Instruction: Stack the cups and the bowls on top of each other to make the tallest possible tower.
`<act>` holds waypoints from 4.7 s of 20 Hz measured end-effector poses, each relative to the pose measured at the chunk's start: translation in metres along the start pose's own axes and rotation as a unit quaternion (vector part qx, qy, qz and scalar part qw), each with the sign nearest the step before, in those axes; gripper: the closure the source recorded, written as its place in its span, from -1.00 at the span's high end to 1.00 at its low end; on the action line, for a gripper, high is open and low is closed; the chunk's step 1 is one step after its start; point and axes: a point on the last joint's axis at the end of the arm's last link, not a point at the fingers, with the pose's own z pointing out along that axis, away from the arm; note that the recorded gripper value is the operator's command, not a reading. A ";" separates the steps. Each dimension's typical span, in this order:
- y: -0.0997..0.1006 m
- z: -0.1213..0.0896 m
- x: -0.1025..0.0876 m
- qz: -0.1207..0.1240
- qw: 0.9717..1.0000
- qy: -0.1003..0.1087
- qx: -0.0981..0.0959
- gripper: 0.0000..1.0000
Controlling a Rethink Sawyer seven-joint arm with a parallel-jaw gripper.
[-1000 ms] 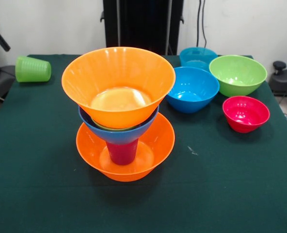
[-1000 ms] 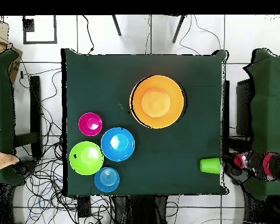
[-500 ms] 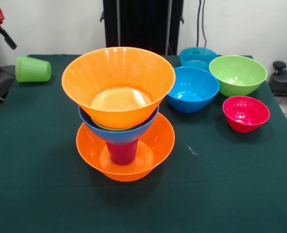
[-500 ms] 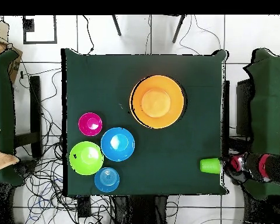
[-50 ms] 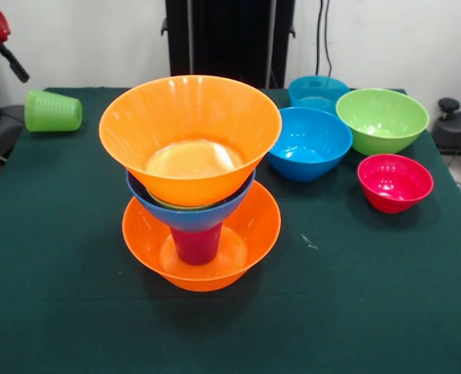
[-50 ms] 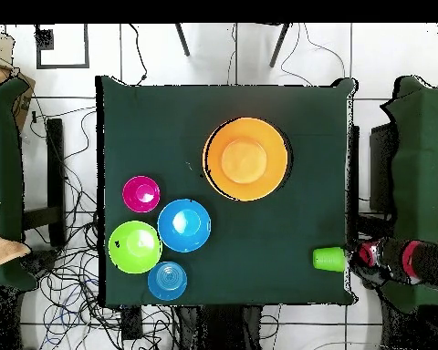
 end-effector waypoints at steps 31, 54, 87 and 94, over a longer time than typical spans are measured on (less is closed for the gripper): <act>0.007 0.031 0.002 -0.001 1.000 -0.018 -0.010 1.00; 0.047 0.065 0.007 -0.025 0.999 -0.019 -0.018 1.00; 0.033 0.033 0.032 -0.007 1.000 -0.015 0.006 1.00; 0.023 0.028 0.056 0.011 1.000 -0.020 0.004 1.00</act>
